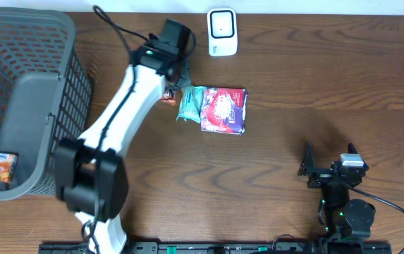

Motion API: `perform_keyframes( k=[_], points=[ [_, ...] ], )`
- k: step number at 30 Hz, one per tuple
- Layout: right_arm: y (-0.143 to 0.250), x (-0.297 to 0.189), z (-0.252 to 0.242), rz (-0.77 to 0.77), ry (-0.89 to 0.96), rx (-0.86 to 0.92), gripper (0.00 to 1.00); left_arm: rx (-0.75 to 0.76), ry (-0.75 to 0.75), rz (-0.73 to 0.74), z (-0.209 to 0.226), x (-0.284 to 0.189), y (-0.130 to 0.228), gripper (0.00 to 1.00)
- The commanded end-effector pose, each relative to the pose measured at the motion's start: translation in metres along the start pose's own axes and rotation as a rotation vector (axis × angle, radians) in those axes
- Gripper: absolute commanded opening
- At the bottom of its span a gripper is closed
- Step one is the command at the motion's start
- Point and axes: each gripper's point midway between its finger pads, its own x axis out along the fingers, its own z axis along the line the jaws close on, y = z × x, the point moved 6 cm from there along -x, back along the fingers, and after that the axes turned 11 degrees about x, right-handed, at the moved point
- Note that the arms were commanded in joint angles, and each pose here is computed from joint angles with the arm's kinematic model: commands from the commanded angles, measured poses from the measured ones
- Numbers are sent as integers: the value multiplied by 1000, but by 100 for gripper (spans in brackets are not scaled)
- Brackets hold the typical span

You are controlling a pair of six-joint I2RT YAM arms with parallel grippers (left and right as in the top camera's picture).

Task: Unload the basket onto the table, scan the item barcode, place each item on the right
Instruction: 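Place the red-orange candy bar left of the green packet, then reach the left gripper into the basket and grasp the small orange box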

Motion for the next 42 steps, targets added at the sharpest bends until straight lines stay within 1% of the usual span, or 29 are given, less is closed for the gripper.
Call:
perform_keyframes(
  k=[1, 3, 5, 8, 12, 13, 14, 16, 17, 18, 19, 21, 24, 27, 29, 32, 33, 34, 35, 36, 40, 41, 42],
  points=[
    [1, 0, 1, 5, -5, -8, 99, -52, -239, -10, 21, 24, 4, 7],
    [1, 0, 1, 5, -5, -8, 99, -64, -289, 23, 25, 38, 11, 7],
    [1, 0, 1, 5, -5, -8, 99, -59, -277, 63, 22, 51, 18, 7],
    [1, 0, 1, 5, -5, -8, 99, -54, -196, 129, 8, 62, 28, 7],
    [1, 0, 1, 5, -5, -8, 99, -47, -110, 160, -8, 62, 34, 7],
    [1, 0, 1, 5, -5, -8, 99, -43, -86, 165, -14, 62, 35, 14],
    [1, 0, 1, 5, -5, -8, 99, -39, -71, 170, -18, 61, 36, 29],
    [1, 0, 1, 5, -5, -8, 99, -8, -44, 177, -25, 60, 38, 40],
    [1, 0, 1, 5, -5, -8, 99, 27, -21, 180, -30, 59, 39, 43],
    [1, 0, 1, 5, -5, -8, 99, 63, -5, 181, -32, 59, 39, 45],
    [1, 0, 1, 5, -5, -8, 99, 138, 11, 175, -35, 55, 37, 52],
    [1, 0, 1, 5, -5, -8, 99, 189, 19, 162, -34, 43, 29, 54],
    [1, 0, 1, 5, -5, -8, 99, 169, 34, 93, -24, 6, 4, 55],
    [1, 0, 1, 5, -5, -8, 99, 77, 59, -69, 7, -57, -35, 55],
    [1, 0, 1, 5, -5, -8, 99, 17, 60, -161, 33, -89, -51, 56],
    [1, 0, 1, 5, -5, -8, 99, -57, 25, -283, 84, -131, -64, 63],
    [1, 0, 1, 5, -5, -8, 99, -94, -1, -304, 106, -140, -65, 69],
    [1, 0, 1, 5, -5, -8, 99, -130, -36, -321, 127, -148, -65, 69],
    [1, 0, 1, 5, -5, -8, 99, -175, -79, -333, 149, -155, -64, 69],
    [1, 0, 1, 5, -5, -8, 99, -247, -153, -335, 185, -162, -59, 70],
    [1, 0, 1, 5, -5, -8, 99, -414, -281, -248, 263, -158, -32, 70],
    [1, 0, 1, 5, -5, -8, 99, -543, -365, -177, 297, -151, -11, 69],
    [1, 0, 1, 5, -5, -8, 99, -610, -411, -144, 311, -147, 0, 69]
  ],
)
